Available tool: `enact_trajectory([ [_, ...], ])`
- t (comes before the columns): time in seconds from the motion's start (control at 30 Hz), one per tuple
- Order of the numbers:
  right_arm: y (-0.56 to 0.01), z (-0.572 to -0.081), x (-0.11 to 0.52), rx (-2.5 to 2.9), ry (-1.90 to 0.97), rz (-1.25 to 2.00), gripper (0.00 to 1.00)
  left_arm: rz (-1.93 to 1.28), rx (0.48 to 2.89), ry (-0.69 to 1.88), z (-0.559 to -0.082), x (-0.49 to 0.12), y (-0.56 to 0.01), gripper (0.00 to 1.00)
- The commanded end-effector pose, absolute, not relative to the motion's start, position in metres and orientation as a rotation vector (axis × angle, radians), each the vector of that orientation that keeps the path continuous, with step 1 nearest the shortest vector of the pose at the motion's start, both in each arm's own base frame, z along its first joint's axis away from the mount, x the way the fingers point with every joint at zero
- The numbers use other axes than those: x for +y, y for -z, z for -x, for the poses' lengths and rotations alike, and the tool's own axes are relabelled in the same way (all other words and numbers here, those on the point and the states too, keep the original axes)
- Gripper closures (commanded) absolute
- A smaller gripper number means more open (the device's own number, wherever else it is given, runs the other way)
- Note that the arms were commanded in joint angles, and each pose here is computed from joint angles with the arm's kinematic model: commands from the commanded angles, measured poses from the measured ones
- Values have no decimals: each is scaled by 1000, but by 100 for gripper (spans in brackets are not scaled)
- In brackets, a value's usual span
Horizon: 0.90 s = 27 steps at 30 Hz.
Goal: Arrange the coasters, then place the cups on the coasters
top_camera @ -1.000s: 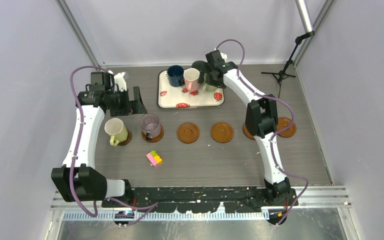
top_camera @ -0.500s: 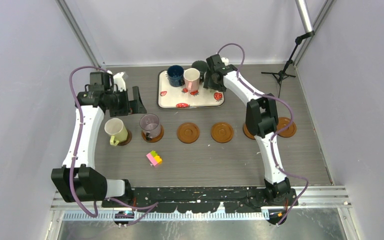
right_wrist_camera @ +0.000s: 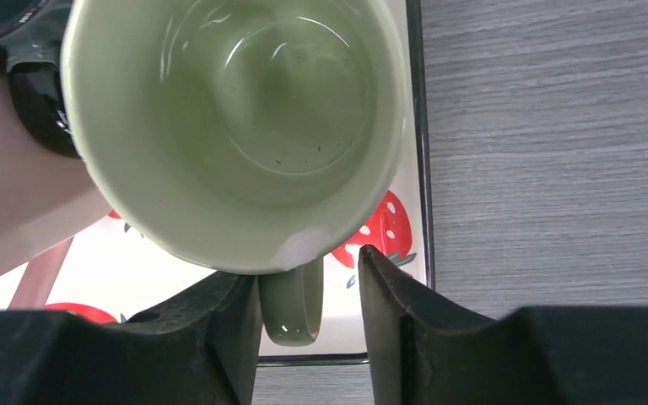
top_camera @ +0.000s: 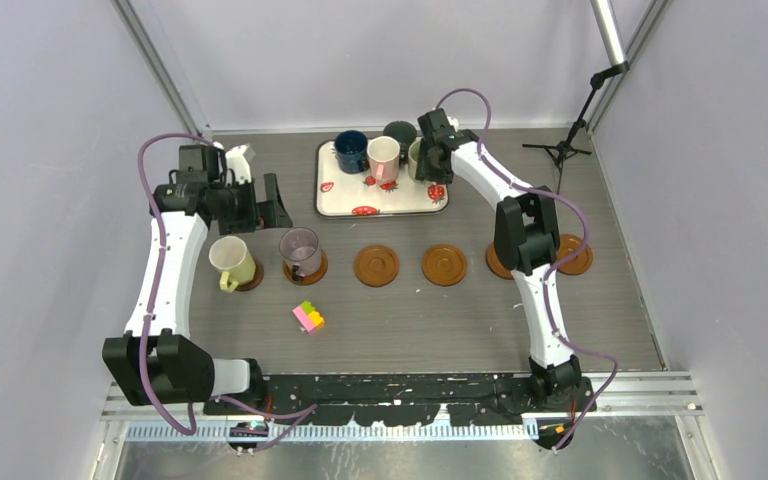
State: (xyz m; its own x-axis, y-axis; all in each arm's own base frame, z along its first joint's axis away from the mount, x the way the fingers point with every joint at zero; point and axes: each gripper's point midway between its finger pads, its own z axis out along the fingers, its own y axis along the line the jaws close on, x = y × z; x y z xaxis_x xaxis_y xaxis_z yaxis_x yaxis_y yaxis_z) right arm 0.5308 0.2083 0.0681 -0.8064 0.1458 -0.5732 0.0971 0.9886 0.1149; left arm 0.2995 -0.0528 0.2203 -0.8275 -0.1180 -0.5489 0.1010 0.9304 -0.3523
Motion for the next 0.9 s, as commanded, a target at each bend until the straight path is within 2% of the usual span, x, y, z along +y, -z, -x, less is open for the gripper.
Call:
enact_trajectory([
  [0.0,-104,-548,215,2421,-160,-125,54,3,2448,506,-300,-53,-232,0],
  [0.23,-107,-551,211,2397,-144,-102,65,3,2448,504,-300,-53,-232,0],
  [0.33,-110,-549,211,2395,-144,-88,75,4,2444,503,-300,-52,-233,0],
  [0.5,-120,-544,213,2390,-169,-78,99,2,2440,500,-298,-52,-235,0],
  [0.87,-200,-507,225,2267,-288,-70,100,-2,2424,492,-295,-52,-243,0],
])
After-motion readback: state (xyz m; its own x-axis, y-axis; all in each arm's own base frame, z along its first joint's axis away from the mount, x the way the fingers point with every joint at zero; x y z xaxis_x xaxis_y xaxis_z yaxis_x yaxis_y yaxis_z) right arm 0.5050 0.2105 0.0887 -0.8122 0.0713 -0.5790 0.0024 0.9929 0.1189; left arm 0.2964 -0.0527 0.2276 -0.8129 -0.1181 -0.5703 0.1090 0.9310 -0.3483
